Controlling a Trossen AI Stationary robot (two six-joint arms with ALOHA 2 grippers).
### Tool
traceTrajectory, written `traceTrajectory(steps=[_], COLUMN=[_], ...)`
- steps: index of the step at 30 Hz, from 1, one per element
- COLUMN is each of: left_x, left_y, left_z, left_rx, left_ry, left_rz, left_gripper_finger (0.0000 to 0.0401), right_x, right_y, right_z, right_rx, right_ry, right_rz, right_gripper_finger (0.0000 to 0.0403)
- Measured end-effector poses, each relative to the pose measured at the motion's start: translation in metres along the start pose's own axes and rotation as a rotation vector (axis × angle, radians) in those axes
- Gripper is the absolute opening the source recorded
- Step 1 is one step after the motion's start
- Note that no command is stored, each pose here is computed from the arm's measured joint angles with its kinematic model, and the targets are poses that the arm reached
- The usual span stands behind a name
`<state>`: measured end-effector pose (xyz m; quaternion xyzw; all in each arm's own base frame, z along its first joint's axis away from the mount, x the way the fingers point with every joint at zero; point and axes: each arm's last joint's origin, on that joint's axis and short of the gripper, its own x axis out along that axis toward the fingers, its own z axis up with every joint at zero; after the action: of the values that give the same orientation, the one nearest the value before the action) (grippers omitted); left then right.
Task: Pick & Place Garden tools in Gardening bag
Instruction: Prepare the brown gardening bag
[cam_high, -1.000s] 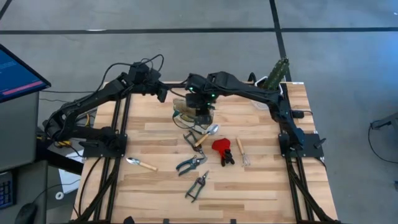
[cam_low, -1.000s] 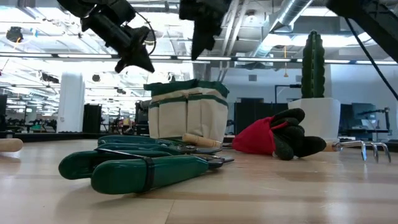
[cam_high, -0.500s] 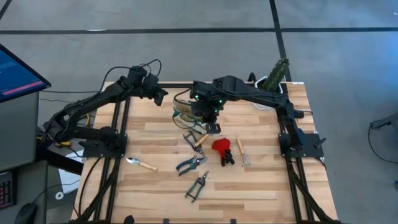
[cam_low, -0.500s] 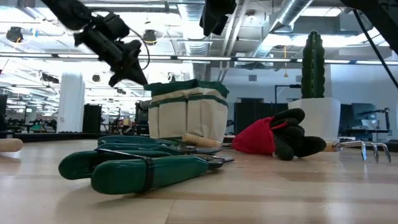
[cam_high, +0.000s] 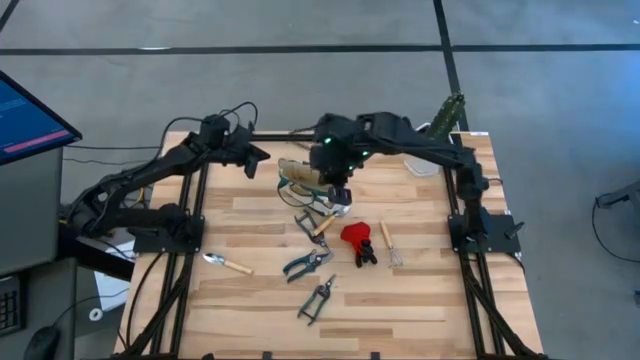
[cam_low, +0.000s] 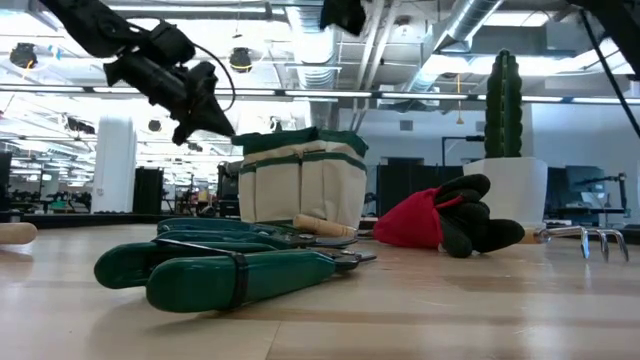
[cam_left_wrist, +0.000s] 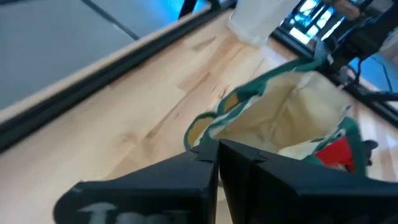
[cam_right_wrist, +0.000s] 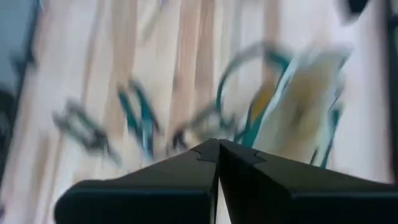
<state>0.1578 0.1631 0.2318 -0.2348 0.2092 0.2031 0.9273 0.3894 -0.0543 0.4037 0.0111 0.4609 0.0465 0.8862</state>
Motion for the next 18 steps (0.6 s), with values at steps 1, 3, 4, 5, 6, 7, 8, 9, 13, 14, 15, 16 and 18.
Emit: traceTrajectory(steps=[1,3,4,5,6,7,8,9,13,14,15,16,18], left_x=[-0.003,-0.010,-0.015,-0.019,-0.023,-0.028,-0.032,-0.036,-0.051,-0.054,-0.057,-0.059,-0.063], left_y=[-0.002,-0.006,-0.008,-0.011,-0.013,-0.015,-0.018,-0.020,-0.028,-0.029,-0.031,-0.032,-0.034], left_z=[0.002,0.005,0.006,0.008,0.010,0.011,0.012,0.013,0.016,0.017,0.017,0.017,0.018], left_rx=[0.008,0.023,0.031,0.041,0.050,0.059,0.068,0.078,0.088,0.093,0.097,0.102,0.112], left_ry=[-0.018,-0.053,-0.069,-0.091,-0.109,-0.127,-0.146,-0.166,-0.229,-0.242,-0.252,-0.263,-0.281], left_rz=[-0.002,-0.007,-0.009,-0.012,-0.015,-0.017,-0.020,-0.023,-0.034,-0.036,-0.037,-0.039,-0.042], left_gripper_finger=[0.0002,0.0002,0.0002,0.0002,0.0002,0.0002,0.0002,0.0002,0.0002,0.0002,0.0002,0.0002,0.0002], right_x=[-0.010,-0.029,-0.041,-0.053,-0.066,-0.078,-0.091,-0.103,-0.149,-0.159,-0.169,-0.177,-0.193], right_y=[0.002,0.005,0.007,0.009,0.012,0.015,0.019,0.023,0.040,0.044,0.049,0.053,0.063], right_z=[0.001,0.005,0.004,0.002,0.000,-0.002,-0.006,-0.010,-0.026,-0.030,-0.036,-0.042,-0.053], right_rx=[0.017,0.045,0.058,0.069,0.075,0.078,0.078,0.074,0.069,0.064,0.059,0.055,0.055], right_ry=[-0.035,-0.135,-0.170,-0.194,-0.223,-0.251,-0.273,-0.293,-0.384,-0.403,-0.413,-0.418,-0.431], right_rz=[-0.005,-0.013,-0.015,-0.016,-0.017,-0.019,-0.022,-0.028,-0.093,-0.108,-0.121,-0.135,-0.171], right_gripper_finger=[0.0000,0.0000,0.0000,0.0000,0.0000,0.0000,0.0000,0.0000,0.0000,0.0000,0.0000,0.0000,0.0000])
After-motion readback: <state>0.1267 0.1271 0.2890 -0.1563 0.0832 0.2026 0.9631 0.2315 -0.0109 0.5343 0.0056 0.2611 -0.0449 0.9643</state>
